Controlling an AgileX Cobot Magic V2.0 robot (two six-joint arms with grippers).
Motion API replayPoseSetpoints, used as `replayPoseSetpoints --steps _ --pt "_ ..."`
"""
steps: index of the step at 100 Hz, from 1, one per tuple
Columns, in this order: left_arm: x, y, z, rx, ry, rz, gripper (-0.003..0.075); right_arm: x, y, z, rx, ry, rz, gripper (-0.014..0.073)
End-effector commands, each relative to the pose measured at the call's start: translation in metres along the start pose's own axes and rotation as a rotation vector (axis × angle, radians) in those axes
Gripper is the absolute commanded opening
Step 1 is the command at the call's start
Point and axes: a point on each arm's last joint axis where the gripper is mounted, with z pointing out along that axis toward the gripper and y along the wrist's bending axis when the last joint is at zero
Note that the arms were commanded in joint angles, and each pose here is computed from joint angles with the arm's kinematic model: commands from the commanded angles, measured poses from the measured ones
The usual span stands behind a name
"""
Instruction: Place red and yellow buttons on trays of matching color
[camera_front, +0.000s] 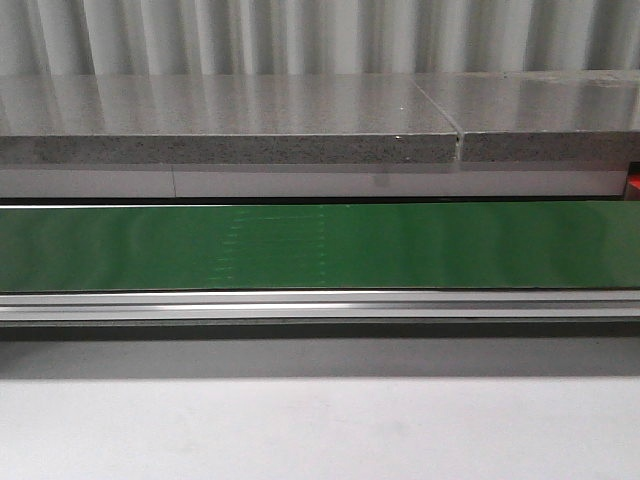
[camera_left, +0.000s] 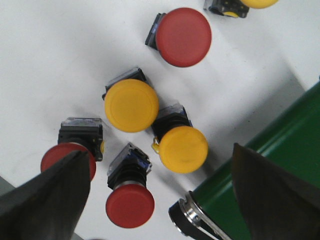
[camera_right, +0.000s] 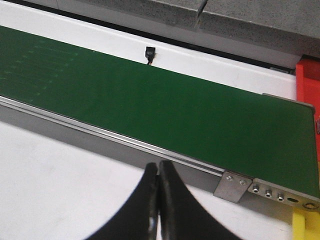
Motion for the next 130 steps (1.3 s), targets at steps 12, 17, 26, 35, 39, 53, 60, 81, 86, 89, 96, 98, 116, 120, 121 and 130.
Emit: replayPoseSetpoints --steps 12,17,26,35,39,53,60,81,86,89,96,98,116,120,121,130 --pt "-0.01 -0.002 -0.008 -0.005 -0.011 -0.011 0.0563 -0.012 -0.001 -0.003 0.011 -0.079 -0.01 -0.0066" --pt "-0.011 -0.002 -0.003 -0.01 0.0 -0.012 0.0563 -0.012 -0.001 -0.003 0.011 -0.079 -0.01 -0.0066" --pt "-0.013 -0.002 0.005 -0.018 0.024 -0.014 0.0563 -0.012 -0.001 -0.003 0.011 -0.079 -0.01 -0.0066" --pt "-0.015 -0.002 0.011 -0.022 0.034 -0.015 0.0563 -0.012 -0.001 -0.003 0.011 -0.08 -0.01 -0.0066" --pt "-0.015 -0.002 0.013 -0.024 0.039 -0.015 0.0563 -0.012 -0.001 -0.003 0.011 -0.08 -0.01 -0.0066" --pt "-0.017 0.0 0.021 -0.048 0.056 -0.01 0.0563 -0.012 -0.001 -0.003 0.011 -0.08 -0.01 -0.0066" --pt "-0.018 0.0 0.023 -0.055 0.064 -0.009 0.0563 -0.012 -0.001 -0.003 0.011 -0.08 -0.01 -0.0066" --pt "-0.019 0.0 0.029 -0.06 0.076 -0.013 0.0563 -0.012 -0.001 -0.003 0.011 -0.08 -0.01 -0.0066" --pt "-0.019 0.0 0.029 -0.059 0.072 -0.013 0.0563 -0.012 -0.001 -0.003 0.011 -0.08 -0.01 -0.0066" --pt "-0.02 0.0 0.029 -0.063 0.068 -0.011 0.0563 -0.012 -0.001 -0.003 0.011 -0.08 -0.01 -0.0066" --pt "-0.02 0.003 0.029 -0.08 0.062 -0.02 0.0563 -0.012 -0.001 -0.003 0.011 -0.08 -0.01 -0.0066" --pt "-0.021 0.003 0.029 -0.085 0.06 -0.021 0.0563 -0.012 -0.001 -0.003 0.011 -0.08 -0.01 -0.0066" --pt "-0.021 0.003 0.029 -0.087 0.06 -0.022 0.0563 -0.012 -0.001 -0.003 0.011 -0.08 -0.01 -0.0066" --pt "-0.021 0.003 0.029 -0.087 0.06 -0.022 0.0561 -0.012 -0.001 -0.003 0.011 -0.08 -0.01 -0.0066" --pt "-0.021 0.003 0.029 -0.087 0.06 -0.022 0.056 -0.012 -0.001 -0.003 0.011 -0.08 -0.01 -0.0066" --pt "-0.02 0.003 0.029 -0.081 0.062 -0.024 0.0544 -0.012 -0.001 -0.003 0.011 -0.08 -0.01 -0.0066"
